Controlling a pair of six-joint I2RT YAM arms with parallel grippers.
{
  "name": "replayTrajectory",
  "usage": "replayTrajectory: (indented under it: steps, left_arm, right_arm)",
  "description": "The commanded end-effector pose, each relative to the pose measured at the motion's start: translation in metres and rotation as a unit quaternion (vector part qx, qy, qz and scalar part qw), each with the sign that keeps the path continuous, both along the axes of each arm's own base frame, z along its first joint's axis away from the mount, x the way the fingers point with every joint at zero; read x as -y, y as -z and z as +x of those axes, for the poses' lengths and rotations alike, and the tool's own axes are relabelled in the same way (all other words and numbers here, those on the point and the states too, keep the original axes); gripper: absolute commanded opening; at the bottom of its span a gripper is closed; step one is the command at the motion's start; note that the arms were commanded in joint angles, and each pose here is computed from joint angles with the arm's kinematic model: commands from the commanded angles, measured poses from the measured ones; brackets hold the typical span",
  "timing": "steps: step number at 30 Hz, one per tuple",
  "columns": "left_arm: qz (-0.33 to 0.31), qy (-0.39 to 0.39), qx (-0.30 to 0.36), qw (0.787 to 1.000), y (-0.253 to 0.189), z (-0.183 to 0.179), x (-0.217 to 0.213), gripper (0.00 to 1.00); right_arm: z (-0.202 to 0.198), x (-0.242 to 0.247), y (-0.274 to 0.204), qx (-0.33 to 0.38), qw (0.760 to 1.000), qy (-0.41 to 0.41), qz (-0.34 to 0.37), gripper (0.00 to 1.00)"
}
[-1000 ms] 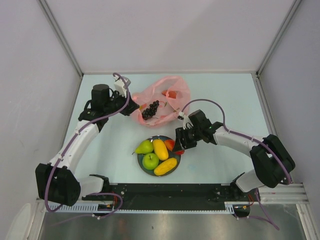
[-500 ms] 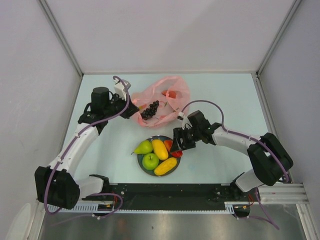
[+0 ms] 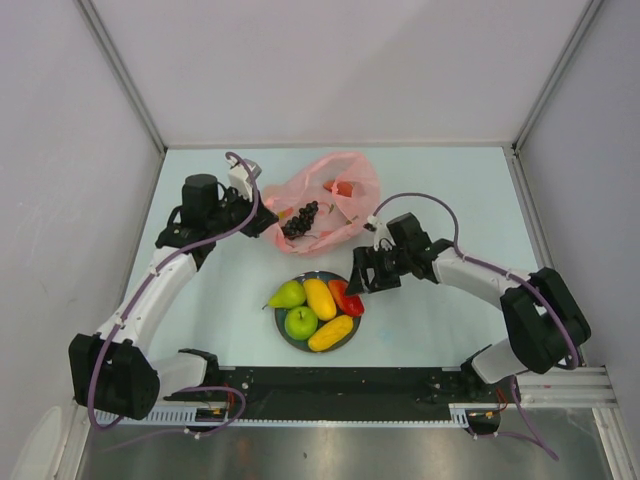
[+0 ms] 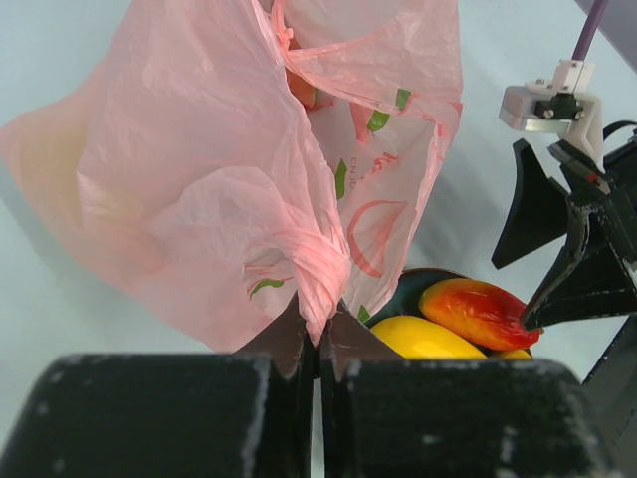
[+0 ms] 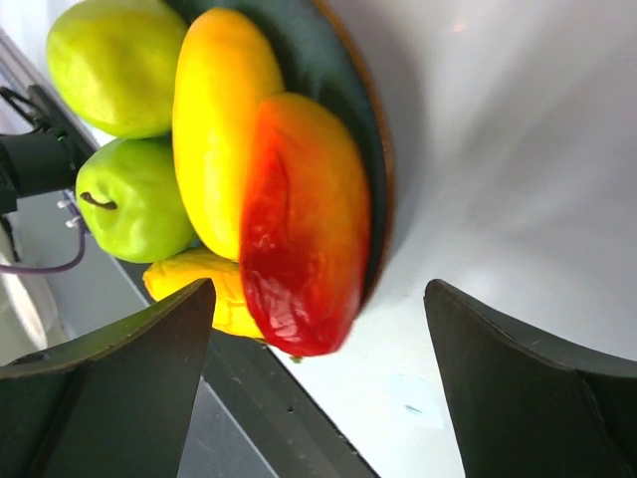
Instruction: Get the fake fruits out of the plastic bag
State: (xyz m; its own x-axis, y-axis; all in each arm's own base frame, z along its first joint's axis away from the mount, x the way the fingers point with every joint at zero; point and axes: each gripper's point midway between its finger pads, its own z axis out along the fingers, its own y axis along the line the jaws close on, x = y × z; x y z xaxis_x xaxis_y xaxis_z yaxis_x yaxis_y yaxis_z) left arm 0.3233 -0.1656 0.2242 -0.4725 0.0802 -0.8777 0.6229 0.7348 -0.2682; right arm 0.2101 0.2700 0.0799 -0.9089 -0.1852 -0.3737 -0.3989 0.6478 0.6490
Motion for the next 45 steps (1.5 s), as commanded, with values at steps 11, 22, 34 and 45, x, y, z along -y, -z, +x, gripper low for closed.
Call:
replayTrajectory:
  steps: [11,22,34,45]
  left_arm:
    - [-0.009,0.019,0.038,0.999,-0.018,-0.017,0.002,0.00]
    - [0.013,0.009,0.036,0.999,-0.003,-0.036,-0.012,0.00]
    - [0.010,0.002,0.031,0.999,-0.001,-0.030,-0.015,0.00]
    - [-0.021,0.007,-0.003,1.000,-0.007,-0.009,0.006,0.00]
  right_arm:
    - [0.134,-0.018,-0.156,0.314,0.948,-0.018,0.036,0.44]
    - [0.215,-0.095,-0.089,0.305,0.952,-0.029,-0.002,0.39]
    - [0.309,-0.036,-0.060,0.398,0.902,0.063,-0.154,0.56]
    - [0.357,0.029,-0.043,0.453,0.836,0.083,-0.300,0.72]
